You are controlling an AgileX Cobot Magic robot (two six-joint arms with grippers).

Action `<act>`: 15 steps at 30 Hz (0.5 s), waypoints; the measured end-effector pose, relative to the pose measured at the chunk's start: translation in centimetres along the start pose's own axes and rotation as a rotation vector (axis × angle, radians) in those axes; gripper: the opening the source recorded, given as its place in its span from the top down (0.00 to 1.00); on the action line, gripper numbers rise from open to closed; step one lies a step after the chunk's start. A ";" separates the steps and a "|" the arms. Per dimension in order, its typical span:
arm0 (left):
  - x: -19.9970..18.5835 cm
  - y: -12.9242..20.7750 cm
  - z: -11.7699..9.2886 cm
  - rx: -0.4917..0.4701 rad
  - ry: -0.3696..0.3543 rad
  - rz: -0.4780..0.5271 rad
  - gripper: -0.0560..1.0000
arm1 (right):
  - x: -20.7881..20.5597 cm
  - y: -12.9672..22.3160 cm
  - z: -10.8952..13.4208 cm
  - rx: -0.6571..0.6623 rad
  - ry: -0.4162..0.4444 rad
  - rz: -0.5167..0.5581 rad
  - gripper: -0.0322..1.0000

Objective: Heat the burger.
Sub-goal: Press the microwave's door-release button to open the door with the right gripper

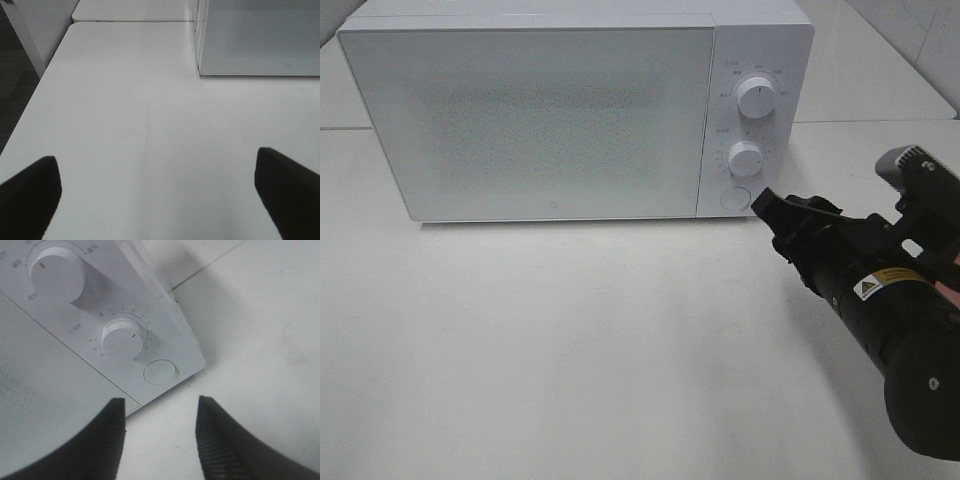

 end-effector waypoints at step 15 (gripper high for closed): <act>0.0 0.0 0.0 0.000 0.000 0.000 0.03 | 0.0 0.2 -0.2 0.730 0.025 0.015 0.94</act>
Point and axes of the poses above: a point on each arm's last joint axis where the gripper is mounted, x pointing out along that axis toward the gripper, z along the wrist's bending axis when the last joint is at zero, y = z × x, the point moved 1 cm from there along x, pointing out along that axis toward the gripper, and after that the axes turned 13 degrees about x, right-handed, at the moved point
